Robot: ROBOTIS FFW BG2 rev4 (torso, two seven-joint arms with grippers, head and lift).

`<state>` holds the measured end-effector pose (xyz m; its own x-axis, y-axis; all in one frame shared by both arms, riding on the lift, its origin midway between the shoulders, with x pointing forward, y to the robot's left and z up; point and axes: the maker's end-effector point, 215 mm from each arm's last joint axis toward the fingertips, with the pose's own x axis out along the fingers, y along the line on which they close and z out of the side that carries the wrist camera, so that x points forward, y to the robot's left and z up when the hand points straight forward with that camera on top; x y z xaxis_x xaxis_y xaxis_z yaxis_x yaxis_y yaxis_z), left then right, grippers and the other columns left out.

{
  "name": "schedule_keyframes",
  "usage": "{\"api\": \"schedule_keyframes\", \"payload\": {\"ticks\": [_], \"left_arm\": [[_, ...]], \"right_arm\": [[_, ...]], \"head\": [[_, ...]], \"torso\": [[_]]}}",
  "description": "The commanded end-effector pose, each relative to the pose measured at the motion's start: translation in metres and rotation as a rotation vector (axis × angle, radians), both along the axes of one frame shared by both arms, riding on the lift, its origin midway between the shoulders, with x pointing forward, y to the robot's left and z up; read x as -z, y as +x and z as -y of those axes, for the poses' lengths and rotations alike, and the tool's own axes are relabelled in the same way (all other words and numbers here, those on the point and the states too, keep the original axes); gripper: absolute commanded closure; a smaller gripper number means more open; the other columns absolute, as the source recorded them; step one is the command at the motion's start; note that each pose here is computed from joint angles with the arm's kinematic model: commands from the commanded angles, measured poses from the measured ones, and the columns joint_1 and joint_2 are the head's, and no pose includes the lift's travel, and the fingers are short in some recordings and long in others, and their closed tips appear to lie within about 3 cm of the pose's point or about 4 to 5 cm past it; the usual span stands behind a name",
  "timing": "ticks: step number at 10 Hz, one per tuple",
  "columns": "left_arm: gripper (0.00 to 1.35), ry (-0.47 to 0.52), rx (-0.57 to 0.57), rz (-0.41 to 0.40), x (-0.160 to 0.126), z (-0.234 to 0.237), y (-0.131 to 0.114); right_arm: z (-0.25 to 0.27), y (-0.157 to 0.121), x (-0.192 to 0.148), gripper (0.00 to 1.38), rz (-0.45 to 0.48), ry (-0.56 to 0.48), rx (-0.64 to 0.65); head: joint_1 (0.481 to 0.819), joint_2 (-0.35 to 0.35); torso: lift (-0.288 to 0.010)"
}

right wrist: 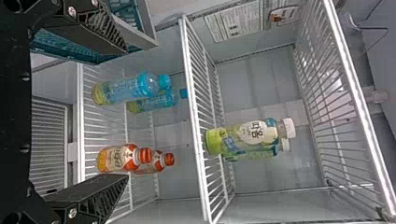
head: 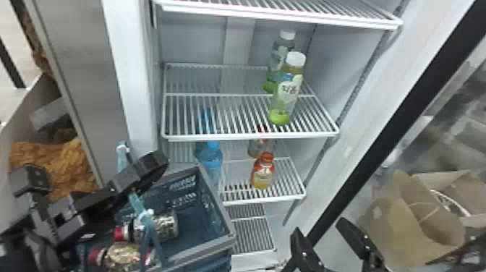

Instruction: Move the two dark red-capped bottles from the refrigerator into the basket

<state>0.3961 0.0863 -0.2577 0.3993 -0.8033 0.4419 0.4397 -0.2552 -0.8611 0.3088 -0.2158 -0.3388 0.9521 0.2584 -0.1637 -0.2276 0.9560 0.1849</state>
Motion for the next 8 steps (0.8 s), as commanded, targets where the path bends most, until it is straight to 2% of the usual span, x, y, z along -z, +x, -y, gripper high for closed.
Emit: {"api": "schedule_keyframes", "payload": {"ticks": [1, 8], "left_arm": [[1.20, 0.000, 0.000, 0.000, 0.0000, 0.0001, 0.0000], [1.20, 0.001, 0.000, -0.001, 0.0000, -0.0003, 0.0000]], "right_arm": [[-0.0008, 0.0009, -0.0020, 0.13, 0.001, 0.005, 0.000], [0.0001, 0.0001, 0.0000, 0.13, -0.007, -0.009, -0.001]], "head": [[0.695, -0.211], [0.695, -0.211]], "torso": [[-0.034], [-0.034]]}}
